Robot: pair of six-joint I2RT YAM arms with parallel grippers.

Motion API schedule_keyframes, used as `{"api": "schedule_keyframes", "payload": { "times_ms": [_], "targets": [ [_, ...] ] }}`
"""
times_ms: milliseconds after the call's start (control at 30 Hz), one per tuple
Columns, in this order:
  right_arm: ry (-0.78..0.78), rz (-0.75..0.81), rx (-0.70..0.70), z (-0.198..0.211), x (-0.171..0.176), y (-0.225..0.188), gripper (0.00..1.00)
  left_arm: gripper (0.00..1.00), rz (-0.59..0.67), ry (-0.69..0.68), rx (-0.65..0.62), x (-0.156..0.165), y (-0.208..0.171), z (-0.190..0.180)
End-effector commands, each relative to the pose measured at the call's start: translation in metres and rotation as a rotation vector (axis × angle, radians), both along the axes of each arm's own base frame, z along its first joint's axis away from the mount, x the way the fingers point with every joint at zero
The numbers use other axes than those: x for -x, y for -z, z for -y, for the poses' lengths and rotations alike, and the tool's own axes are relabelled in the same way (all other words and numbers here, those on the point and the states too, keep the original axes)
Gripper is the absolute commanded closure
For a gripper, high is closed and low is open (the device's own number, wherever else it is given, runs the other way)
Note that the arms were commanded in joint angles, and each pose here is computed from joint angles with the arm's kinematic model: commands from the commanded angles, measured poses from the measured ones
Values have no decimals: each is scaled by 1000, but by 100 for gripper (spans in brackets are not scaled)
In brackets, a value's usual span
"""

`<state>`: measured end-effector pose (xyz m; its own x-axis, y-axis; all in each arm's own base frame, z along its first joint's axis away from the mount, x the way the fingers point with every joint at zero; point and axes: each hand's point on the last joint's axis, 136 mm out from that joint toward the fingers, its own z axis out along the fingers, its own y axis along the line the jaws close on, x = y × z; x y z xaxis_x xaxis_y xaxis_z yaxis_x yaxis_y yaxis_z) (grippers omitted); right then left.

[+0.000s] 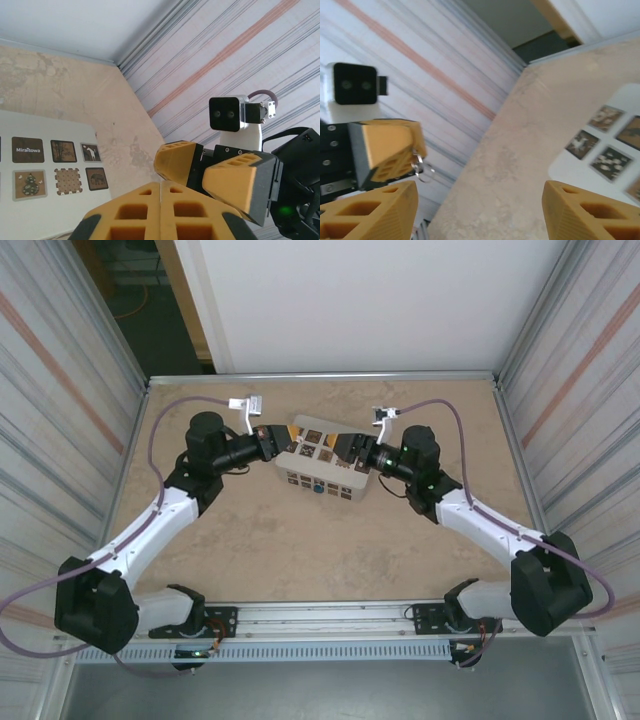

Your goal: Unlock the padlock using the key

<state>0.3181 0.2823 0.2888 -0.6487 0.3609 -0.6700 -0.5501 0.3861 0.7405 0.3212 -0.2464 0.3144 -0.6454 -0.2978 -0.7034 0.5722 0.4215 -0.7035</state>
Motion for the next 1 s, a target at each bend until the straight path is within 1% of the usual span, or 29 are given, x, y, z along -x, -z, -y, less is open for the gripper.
{"api": "schedule_keyframes", "payload": {
  "times_ms": [0, 267, 633, 800, 867, 967],
  "targets": [
    [-90, 87, -84, -20, 12, -39, 34, 100, 52, 27, 60, 10, -23, -1],
    [-145, 86, -93, -40, 14, -43, 37, 100, 48, 48, 92, 12, -28, 2],
    [-199, 52, -111, -57, 12, -40, 49, 100, 39, 61, 104, 12, -28, 3],
    [-217, 42, -118, -63, 12, -40, 57, 100, 34, 72, 104, 13, -27, 5],
    [-223, 39, -113, -65, 12, -39, 61, 100, 30, 73, 104, 12, -26, 5],
    [-226, 32, -110, -66, 11, -37, 70, 100, 30, 71, 104, 12, -26, 5]
  ]
}}
